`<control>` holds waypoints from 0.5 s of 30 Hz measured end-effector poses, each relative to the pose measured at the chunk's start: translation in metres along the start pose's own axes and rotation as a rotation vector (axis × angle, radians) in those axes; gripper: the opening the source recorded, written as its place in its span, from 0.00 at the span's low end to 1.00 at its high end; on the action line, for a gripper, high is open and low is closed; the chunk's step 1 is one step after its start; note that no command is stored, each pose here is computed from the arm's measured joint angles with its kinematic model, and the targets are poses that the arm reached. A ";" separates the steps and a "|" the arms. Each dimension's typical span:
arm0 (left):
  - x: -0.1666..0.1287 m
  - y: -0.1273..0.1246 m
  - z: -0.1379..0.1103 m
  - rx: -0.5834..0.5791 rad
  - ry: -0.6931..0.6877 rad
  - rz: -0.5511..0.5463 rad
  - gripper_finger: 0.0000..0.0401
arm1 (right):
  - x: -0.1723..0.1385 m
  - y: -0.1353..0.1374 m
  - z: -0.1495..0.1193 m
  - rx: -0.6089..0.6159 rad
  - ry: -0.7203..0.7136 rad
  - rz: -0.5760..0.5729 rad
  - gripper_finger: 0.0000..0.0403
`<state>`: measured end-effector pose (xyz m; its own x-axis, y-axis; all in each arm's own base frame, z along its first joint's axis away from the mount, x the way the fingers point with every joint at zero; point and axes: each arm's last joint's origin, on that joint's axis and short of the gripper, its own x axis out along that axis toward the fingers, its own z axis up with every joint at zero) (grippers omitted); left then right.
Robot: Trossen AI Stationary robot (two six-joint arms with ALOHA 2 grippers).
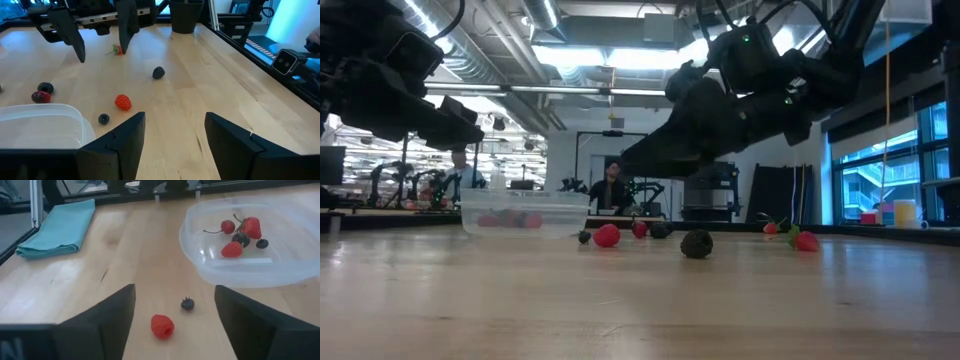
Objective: Pick and placing Produce into tupperware
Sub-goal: Put the raspberry into the transparent container
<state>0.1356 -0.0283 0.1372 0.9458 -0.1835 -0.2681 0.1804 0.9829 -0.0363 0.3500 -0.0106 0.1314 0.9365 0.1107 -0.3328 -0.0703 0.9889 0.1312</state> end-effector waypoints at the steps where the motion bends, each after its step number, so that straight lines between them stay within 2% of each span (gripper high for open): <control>1: 0.000 0.000 0.000 0.000 0.000 0.000 0.50 | 0.000 0.000 0.001 0.012 -0.006 0.001 0.70; 9: 0.000 0.000 0.000 0.000 0.000 0.000 0.50 | 0.003 0.011 0.002 -0.050 0.001 0.028 0.72; 15: 0.000 0.000 0.000 0.001 0.000 0.000 0.50 | 0.012 0.017 0.018 -0.130 0.018 0.040 0.72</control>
<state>0.1356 -0.0283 0.1372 0.9458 -0.1835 -0.2681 0.1806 0.9829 -0.0356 0.3665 0.0056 0.1458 0.9258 0.1513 -0.3463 -0.1526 0.9880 0.0235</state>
